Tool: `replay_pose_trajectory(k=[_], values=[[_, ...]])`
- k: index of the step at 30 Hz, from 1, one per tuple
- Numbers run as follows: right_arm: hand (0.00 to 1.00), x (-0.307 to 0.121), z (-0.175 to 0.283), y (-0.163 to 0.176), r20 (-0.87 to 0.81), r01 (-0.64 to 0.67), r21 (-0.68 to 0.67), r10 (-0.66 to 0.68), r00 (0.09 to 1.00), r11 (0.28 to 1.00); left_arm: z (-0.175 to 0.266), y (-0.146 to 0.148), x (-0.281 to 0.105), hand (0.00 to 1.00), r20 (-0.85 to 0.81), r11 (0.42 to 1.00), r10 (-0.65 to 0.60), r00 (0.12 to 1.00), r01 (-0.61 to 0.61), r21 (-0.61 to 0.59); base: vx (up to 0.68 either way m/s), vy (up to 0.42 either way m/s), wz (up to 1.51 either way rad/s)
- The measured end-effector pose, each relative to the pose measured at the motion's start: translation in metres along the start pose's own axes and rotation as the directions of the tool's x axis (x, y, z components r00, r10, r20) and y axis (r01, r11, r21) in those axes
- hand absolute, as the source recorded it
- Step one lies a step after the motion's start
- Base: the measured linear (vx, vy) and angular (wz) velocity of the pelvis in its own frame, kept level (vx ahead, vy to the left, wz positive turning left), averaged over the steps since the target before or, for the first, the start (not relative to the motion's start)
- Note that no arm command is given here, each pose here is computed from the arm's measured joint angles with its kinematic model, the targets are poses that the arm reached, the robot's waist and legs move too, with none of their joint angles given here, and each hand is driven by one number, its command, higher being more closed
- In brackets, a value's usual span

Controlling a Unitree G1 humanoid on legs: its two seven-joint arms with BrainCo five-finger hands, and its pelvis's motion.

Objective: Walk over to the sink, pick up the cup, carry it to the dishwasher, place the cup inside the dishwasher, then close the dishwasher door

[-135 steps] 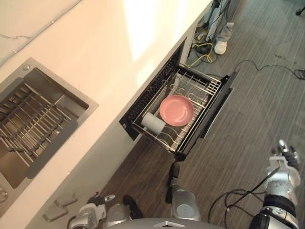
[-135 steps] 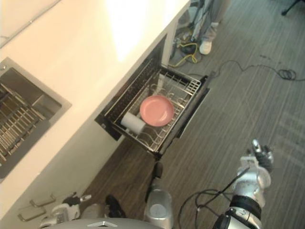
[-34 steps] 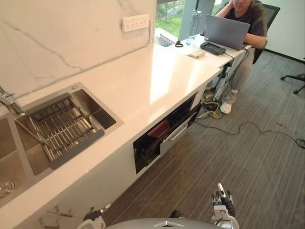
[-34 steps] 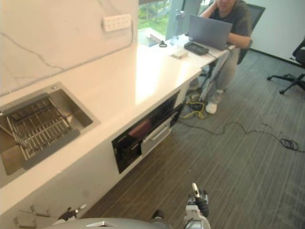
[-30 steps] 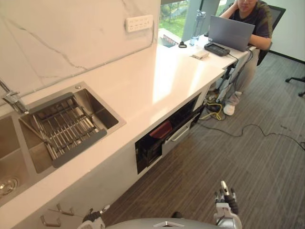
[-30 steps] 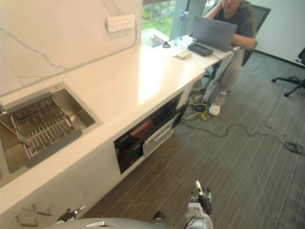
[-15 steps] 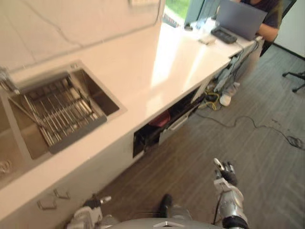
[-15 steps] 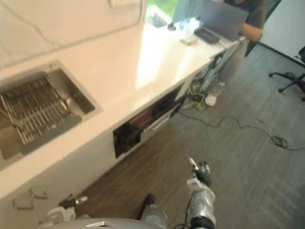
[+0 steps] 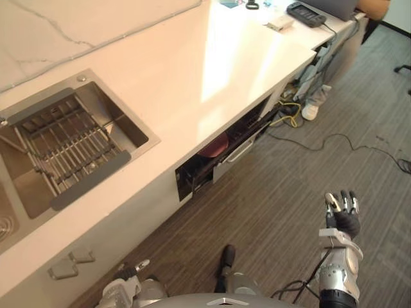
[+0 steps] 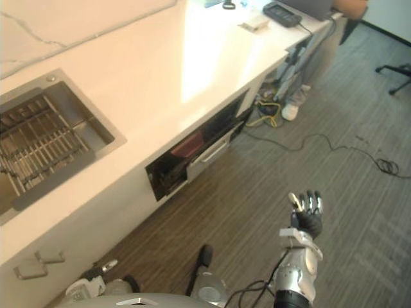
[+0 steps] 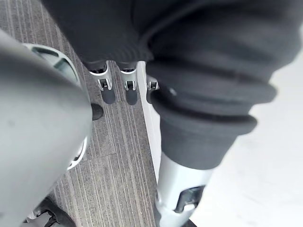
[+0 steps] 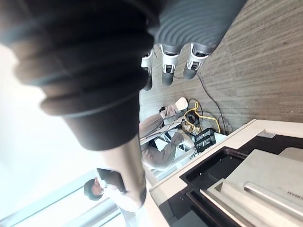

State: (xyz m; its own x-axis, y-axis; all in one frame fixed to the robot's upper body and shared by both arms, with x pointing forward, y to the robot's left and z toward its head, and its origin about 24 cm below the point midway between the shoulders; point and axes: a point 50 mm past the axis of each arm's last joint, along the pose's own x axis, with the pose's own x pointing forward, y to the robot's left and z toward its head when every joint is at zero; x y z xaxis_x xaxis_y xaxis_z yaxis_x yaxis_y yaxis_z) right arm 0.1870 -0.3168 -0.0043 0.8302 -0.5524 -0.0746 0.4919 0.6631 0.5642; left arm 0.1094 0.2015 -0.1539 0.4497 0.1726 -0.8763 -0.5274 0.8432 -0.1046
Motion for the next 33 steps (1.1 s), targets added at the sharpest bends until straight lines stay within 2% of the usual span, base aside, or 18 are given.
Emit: replay_pose_trajectory(k=[1,2,5,10,16,23,26,30,33], values=[[0.0,-0.001,0.0,0.0,-0.003,-0.011,-0.003,0.011,1.0,1.0,0.002,-0.002,0.0,0.0,0.011,1.0,-0.014,1.0,0.014,0.002,-0.02,0.01,-0.1],[1.0,0.0,0.0,0.0,-0.003,-0.016,-0.003,0.016,1.0,1.0,0.004,-0.004,0.001,0.0,0.016,1.0,-0.022,1.0,0.022,0.003,-0.05,0.014,-0.09],[1.0,0.007,0.0,0.013,0.003,-0.06,0.012,0.06,0.998,0.998,0.019,-0.016,0.003,0.0,0.065,0.998,-0.068,0.996,0.067,0.019,-0.08,-0.004,0.15],[1.0,0.052,0.018,0.079,0.058,-0.236,0.03,0.234,0.971,0.971,0.024,-0.019,0.004,0.0,0.078,0.997,-0.08,0.994,0.078,0.023,-0.08,-0.039,0.32],[1.0,0.091,0.049,0.133,0.069,-0.336,0.002,0.335,0.94,0.942,0.035,-0.022,0.006,0.0,0.097,0.997,-0.075,0.992,0.074,0.015,-0.02,0.015,0.28],[1.0,0.123,0.074,0.185,-0.01,-0.374,-0.009,0.374,0.927,0.927,0.055,-0.045,0.009,0.0,0.108,0.991,-0.121,0.987,0.114,0.065,-0.03,0.025,0.22],[1.0,0.131,0.091,0.197,0.005,-0.369,0.007,0.369,0.93,0.93,0.058,-0.052,0.009,0.0,0.108,0.987,-0.143,0.984,0.134,0.087,-0.05,0.027,0.18],[1.0,0.14,0.116,0.212,-0.009,-0.362,-0.036,0.362,0.932,0.931,0.058,-0.059,0.009,0.0,0.096,0.982,-0.162,0.982,0.151,0.112,-0.06,0.019,0.07],[1.0,0.144,0.134,0.229,-0.015,-0.371,-0.12,0.372,0.928,0.921,0.06,-0.069,0.009,0.0,0.092,0.978,-0.189,0.978,0.179,0.109,-0.07,0.014,0.05]])
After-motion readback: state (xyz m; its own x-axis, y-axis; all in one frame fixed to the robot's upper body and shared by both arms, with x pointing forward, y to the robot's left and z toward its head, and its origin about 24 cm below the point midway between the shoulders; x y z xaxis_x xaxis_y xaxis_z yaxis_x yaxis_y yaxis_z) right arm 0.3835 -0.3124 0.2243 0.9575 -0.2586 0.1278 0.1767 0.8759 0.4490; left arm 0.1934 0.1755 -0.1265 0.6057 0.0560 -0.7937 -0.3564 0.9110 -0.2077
